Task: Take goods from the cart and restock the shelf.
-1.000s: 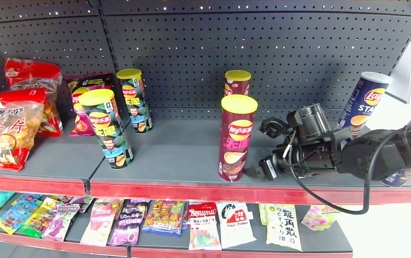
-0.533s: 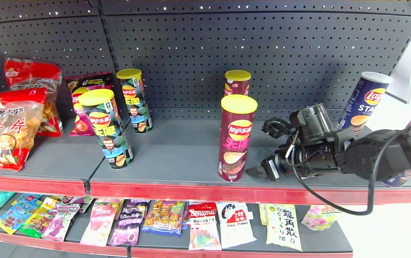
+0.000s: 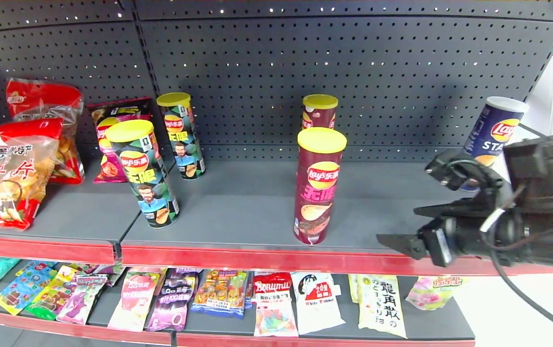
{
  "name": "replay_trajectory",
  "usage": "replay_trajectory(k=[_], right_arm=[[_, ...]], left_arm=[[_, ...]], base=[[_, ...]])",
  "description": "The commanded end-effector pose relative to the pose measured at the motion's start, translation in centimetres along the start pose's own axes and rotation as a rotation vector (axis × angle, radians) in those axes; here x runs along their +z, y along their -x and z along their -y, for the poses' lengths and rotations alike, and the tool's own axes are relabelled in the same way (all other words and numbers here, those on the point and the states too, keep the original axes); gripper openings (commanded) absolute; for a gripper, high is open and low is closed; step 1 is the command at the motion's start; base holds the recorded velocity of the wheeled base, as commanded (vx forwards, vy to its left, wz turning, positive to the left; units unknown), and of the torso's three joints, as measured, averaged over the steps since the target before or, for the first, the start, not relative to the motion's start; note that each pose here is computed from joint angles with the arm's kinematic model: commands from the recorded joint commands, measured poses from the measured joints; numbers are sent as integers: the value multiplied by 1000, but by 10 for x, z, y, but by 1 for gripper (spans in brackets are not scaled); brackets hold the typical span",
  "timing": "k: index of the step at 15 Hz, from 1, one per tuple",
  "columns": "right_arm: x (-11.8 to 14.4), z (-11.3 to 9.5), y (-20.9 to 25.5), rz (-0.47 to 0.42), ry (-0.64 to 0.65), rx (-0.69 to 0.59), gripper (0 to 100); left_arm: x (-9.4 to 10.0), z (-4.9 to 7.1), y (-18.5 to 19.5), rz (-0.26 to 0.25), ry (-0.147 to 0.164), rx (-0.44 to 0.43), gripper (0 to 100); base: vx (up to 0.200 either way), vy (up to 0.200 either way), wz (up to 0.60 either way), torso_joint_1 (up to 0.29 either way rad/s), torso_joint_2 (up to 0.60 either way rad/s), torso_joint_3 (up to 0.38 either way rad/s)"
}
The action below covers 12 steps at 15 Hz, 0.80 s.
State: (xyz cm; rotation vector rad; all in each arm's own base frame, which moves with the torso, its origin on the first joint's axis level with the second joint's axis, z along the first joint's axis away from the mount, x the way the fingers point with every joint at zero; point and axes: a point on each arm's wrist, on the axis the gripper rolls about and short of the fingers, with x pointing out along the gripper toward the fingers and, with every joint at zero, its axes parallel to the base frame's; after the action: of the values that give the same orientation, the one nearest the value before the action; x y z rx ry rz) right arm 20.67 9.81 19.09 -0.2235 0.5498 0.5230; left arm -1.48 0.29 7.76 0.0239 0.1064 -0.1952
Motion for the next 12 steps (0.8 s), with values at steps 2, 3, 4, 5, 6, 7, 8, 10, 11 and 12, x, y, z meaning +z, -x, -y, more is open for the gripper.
replay_trajectory(k=[2, 3, 4, 5, 6, 7, 8, 10, 11, 12], right_arm=[[-58, -3, 119, 290, 19, -63, 100], [-91, -10, 143, 370, 28, -98, 100], [-109, -15, 152, 410, 29, -146, 100], [-128, -21, 156, 432, 27, -182, 100], [-147, -28, 159, 458, 34, -203, 100], [-168, -36, 161, 483, 36, -224, 100], [-171, -37, 161, 486, 35, -227, 100], [-203, -47, 167, 524, -93, -306, 100], [-202, -45, 167, 519, -154, -370, 100], [-208, -43, 162, 493, -209, -431, 100]], left_arm=[[0, 0, 0, -2, 0, 0, 100], [0, 0, 0, -1, 0, 0, 100], [0, 0, 0, -2, 0, 0, 100], [0, 0, 0, -1, 0, -2, 100], [0, 0, 0, -2, 0, 0, 100], [0, 0, 0, -2, 0, 0, 100], [0, 0, 0, -2, 0, 0, 100], [0, 0, 0, -2, 0, 0, 100], [0, 0, 0, -1, 0, 0, 100], [0, 0, 0, -1, 1, 0, 100]], base=[[0, 0, 0, 0, 0, 0], [0, 0, 0, 0, 0, 0], [0, 0, 0, 0, 0, 0], [0, 0, 0, 0, 0, 0], [0, 0, 0, 0, 0, 0], [0, 0, 0, 0, 0, 0], [0, 0, 0, 0, 0, 0], [0, 0, 0, 0, 0, 0], [0, 0, 0, 0, 0, 0], [0, 0, 0, 0, 0, 0]])
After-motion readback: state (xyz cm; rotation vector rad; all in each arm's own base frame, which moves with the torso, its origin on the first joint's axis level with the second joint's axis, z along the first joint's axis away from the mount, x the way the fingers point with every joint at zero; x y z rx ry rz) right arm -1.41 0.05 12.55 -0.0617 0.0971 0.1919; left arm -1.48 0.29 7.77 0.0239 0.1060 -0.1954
